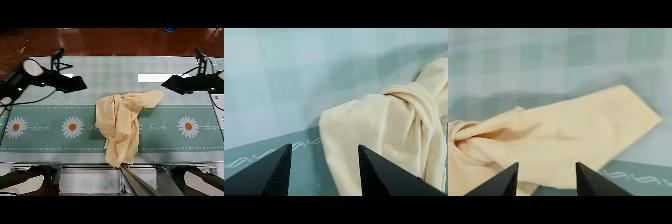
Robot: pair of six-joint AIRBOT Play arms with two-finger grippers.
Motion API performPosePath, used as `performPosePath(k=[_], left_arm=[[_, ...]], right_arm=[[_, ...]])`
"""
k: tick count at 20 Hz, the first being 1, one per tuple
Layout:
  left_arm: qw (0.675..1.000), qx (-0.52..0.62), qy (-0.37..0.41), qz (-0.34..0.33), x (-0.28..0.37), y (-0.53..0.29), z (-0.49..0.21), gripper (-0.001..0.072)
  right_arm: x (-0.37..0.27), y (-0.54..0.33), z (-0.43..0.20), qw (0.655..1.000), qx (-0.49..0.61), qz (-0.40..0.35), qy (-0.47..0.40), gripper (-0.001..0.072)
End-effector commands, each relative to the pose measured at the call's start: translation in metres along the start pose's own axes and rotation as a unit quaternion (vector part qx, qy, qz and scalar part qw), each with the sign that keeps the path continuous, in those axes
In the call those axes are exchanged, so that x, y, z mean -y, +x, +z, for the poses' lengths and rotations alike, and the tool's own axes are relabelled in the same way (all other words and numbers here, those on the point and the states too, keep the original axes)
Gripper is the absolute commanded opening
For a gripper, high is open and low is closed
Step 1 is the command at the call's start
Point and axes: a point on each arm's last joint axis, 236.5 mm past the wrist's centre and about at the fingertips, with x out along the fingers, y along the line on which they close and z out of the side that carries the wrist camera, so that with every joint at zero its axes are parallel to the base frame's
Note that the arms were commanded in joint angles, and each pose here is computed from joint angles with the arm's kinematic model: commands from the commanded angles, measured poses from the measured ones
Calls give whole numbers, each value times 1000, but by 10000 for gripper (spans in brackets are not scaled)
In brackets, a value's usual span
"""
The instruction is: Fold the shirts.
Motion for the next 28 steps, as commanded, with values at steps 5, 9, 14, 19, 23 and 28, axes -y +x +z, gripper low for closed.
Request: performPosePath(k=[5,9,14,19,23,28], left_arm=[[979,-168,-71,-96,0,-7,-98,509],[966,-225,-50,-119,17,45,-178,509],[976,-174,-1,-133,49,82,-183,509],[975,-173,-24,-136,63,111,-188,486],[968,-180,21,-170,79,100,-178,21],[968,-164,37,-186,93,92,-156,21]], right_arm=[[103,-35,-98,989,-30,-76,125,416],[68,-5,-158,986,-48,-16,160,416],[40,13,-207,983,-130,7,128,416],[14,18,-243,975,-201,20,98,416],[-10,32,-282,965,-251,20,72,415],[-67,55,-304,960,-266,74,48,410]])
